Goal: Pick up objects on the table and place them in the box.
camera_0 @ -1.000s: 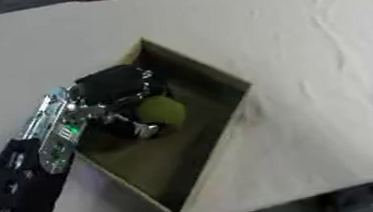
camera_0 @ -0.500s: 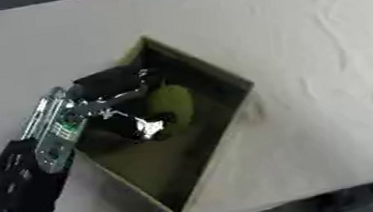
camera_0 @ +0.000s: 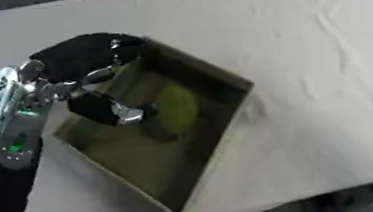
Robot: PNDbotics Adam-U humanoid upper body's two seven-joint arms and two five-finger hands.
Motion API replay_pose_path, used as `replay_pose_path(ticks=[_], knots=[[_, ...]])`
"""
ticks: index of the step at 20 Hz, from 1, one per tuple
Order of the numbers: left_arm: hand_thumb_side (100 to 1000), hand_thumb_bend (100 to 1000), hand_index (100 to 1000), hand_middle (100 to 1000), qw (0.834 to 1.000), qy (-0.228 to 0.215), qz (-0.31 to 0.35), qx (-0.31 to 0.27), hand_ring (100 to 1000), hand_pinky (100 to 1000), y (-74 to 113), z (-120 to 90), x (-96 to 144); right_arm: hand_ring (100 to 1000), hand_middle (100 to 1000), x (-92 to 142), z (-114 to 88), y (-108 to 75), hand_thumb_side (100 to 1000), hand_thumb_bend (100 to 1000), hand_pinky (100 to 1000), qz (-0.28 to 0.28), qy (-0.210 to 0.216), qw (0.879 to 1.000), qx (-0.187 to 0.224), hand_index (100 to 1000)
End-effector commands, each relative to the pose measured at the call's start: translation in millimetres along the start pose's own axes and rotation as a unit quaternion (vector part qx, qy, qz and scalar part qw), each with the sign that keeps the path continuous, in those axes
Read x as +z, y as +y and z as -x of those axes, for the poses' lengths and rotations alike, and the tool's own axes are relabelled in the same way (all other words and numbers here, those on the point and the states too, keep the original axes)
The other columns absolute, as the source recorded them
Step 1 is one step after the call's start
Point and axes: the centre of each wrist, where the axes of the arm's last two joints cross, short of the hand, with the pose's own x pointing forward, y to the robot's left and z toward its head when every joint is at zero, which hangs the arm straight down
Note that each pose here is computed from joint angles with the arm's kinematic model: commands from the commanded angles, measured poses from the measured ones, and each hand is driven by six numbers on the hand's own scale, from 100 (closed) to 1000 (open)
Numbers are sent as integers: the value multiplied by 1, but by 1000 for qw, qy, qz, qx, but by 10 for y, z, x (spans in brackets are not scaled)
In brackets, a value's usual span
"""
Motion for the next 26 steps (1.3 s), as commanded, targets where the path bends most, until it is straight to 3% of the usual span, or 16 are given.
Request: replay_pose_path(ticks=[1,3,7,11,15,17,18,19,23,26], knots=[[522,100,989,840,999,7,-22,-39,885,821,218,28,126,613,575,-82,-47,-53,491,100,794,2,-18,1000,11,711],[453,100,966,819,997,25,-64,-37,865,796,339,43,234,613,575,-78,-46,-61,489,100,793,5,-18,1000,13,711],[452,100,894,777,988,63,-143,-16,828,748,451,58,518,612,575,-52,-40,-81,494,100,793,14,-18,1000,18,711],[512,100,834,746,973,113,-201,11,798,703,420,92,884,611,576,-24,-33,-101,468,100,790,28,-25,999,23,712],[536,100,800,734,954,177,-236,58,786,695,222,175,1235,611,576,8,-26,-130,448,100,788,38,-33,998,33,712],[552,100,783,726,940,211,-255,81,780,693,120,192,1414,611,577,19,-24,-141,468,100,790,44,-36,998,38,712],[688,100,782,725,933,225,-267,89,780,693,91,180,1500,611,577,24,-22,-140,435,100,790,46,-37,997,39,712],[554,100,780,725,925,239,-280,95,780,693,70,161,1589,612,577,27,-22,-136,473,100,790,48,-38,997,40,712],[579,100,762,718,892,301,-316,117,777,694,-47,115,1961,614,580,27,-21,-94,488,100,792,50,-39,997,33,713],[595,100,756,712,859,342,-352,149,774,694,-168,102,2111,619,584,25,-20,-71,508,100,795,55,-43,997,30,715]])
